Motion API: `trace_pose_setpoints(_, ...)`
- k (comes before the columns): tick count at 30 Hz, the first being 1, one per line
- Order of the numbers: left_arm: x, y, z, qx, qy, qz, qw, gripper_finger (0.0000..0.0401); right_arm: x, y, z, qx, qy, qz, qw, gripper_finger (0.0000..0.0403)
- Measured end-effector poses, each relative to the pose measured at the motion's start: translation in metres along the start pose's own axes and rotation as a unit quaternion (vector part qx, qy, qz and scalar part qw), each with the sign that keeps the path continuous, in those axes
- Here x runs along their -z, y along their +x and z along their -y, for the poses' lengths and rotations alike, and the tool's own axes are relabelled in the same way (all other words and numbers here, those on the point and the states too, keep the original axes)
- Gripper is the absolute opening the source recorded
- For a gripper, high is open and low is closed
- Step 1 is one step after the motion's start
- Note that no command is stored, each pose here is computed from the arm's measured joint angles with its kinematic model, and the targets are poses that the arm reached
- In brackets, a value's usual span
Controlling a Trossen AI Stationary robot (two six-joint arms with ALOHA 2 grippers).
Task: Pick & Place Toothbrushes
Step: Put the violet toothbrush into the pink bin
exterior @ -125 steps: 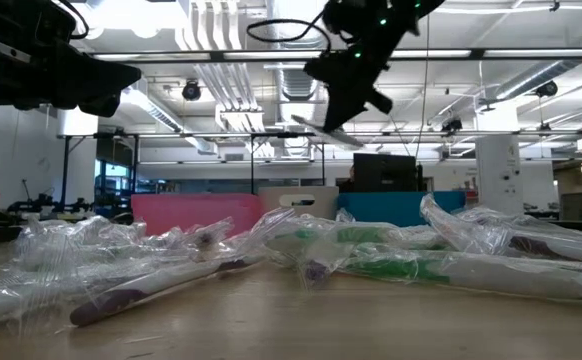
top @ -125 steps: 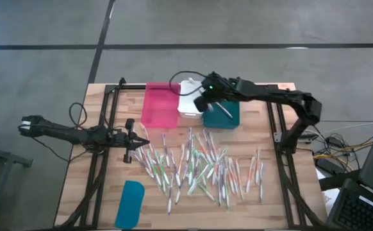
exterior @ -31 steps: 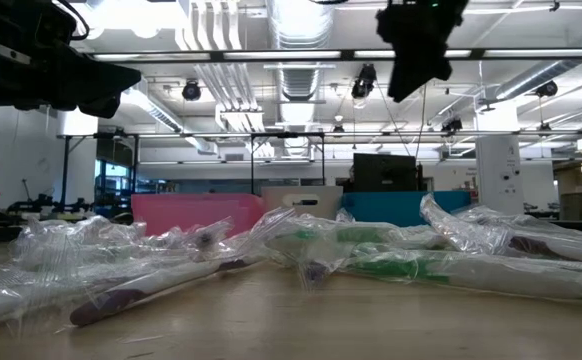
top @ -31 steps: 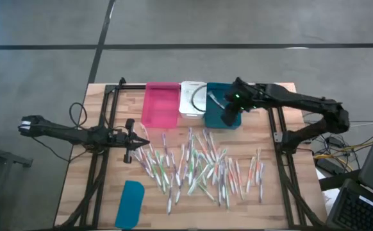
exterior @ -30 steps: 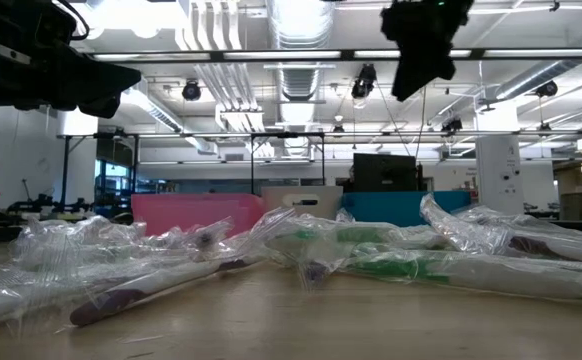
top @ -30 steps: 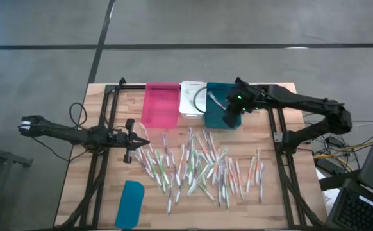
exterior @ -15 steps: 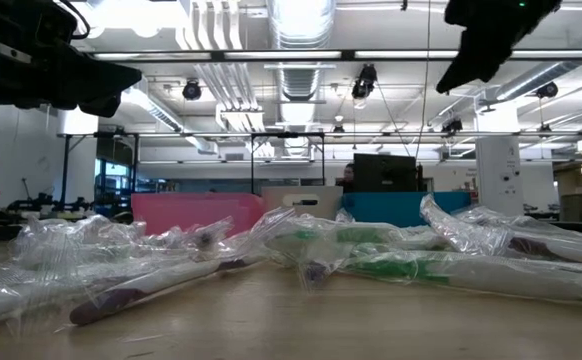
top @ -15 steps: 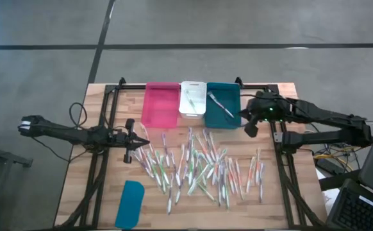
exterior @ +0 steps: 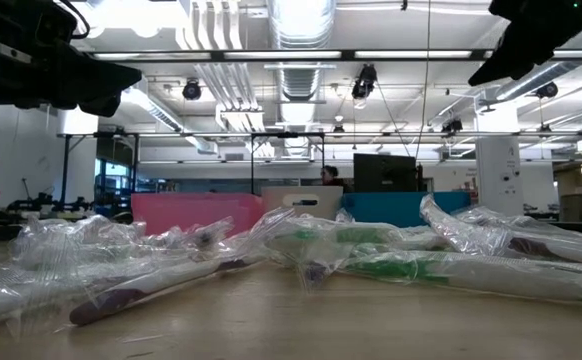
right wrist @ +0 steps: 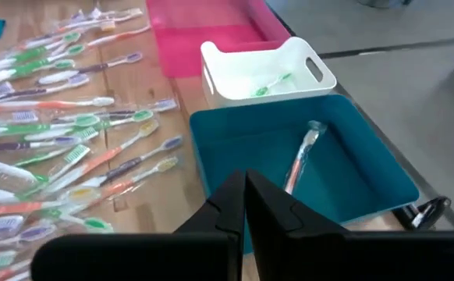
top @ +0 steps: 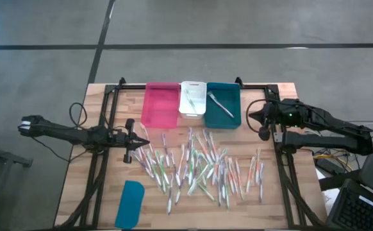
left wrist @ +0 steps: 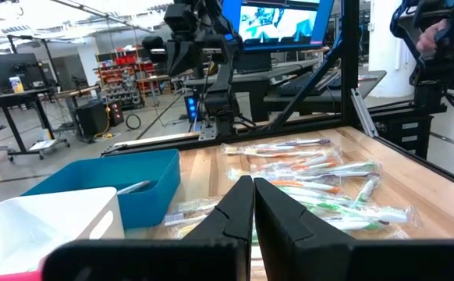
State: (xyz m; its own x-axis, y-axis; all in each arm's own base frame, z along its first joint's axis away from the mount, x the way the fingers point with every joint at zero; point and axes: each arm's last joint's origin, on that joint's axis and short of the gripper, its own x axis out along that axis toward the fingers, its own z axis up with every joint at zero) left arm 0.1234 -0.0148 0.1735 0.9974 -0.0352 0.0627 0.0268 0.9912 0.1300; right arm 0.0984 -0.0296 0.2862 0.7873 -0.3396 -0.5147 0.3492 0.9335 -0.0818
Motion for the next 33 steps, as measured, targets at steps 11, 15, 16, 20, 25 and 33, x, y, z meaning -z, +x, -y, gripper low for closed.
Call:
trace_pose_setpoints(11,-0.001,0.0,0.0,-0.002,-0.003,0.006,1.0,0.0018,0.001,-0.003,0.0,0.0,0.006,0.009,1.0,0.0008)
trace_pose_setpoints(15,-0.001,0.0,0.0,-0.002,-0.025,0.006,1.0,0.0018,0.001,-0.003,0.0,0.0,0.012,0.01,1.0,0.0008)
trace_pose_setpoints(16,-0.001,0.0,0.0,-0.002,-0.032,0.005,0.999,0.0018,0.001,-0.003,0.0,0.0,0.011,0.01,1.0,0.0008)
trace_pose_setpoints(20,-0.001,0.0,0.0,-0.002,-0.028,0.005,1.0,0.0018,0.001,-0.003,0.0,0.0,0.006,0.01,1.0,0.0008)
trace_pose_setpoints(25,-0.002,0.0,0.0,0.0,-0.059,0.009,0.998,0.0018,0.001,-0.003,0.0,0.0,0.013,0.009,1.0,0.0008)
trace_pose_setpoints(33,-0.017,0.006,0.006,0.07,-0.065,-0.071,0.993,0.0018,0.001,-0.003,0.0,0.001,0.012,0.009,1.0,0.0008)
